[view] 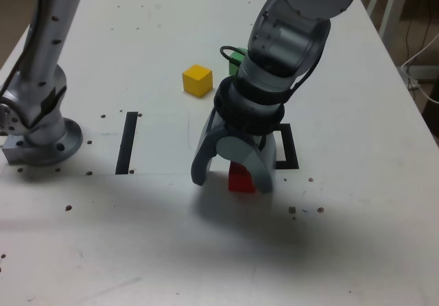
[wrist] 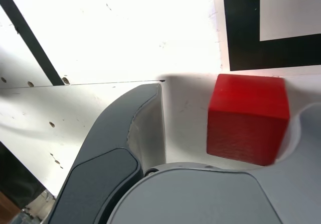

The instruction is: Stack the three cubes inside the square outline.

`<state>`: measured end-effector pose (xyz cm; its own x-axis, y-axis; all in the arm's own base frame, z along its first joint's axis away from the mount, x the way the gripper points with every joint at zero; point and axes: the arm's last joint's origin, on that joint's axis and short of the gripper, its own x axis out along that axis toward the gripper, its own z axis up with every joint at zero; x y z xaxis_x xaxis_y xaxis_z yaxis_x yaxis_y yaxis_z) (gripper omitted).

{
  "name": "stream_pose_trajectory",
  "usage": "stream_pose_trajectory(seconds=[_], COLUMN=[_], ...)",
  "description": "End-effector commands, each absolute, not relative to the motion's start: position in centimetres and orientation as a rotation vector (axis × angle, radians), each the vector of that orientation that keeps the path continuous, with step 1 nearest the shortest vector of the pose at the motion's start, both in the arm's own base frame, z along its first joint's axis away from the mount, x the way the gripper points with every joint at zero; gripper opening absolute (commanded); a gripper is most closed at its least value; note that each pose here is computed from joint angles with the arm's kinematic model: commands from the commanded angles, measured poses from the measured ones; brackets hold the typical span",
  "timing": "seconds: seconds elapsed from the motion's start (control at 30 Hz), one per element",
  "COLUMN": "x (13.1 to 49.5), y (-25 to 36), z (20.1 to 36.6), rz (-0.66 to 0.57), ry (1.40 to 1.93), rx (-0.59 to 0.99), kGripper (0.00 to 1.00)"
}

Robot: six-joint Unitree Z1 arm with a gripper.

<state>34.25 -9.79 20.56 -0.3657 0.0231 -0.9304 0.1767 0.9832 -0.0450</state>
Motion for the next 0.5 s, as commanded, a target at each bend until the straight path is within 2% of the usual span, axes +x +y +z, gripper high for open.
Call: stream_pose_trajectory(seconds=[0.0, 0.47], x=[34.52, 34.74], y=[-9.78, -9.85], z=[20.24, 20.11], rz=[-0.165, -0.178], ry=[1.942, 1.936], rx=[0.148, 0.153], kGripper=[0.3, 0.29])
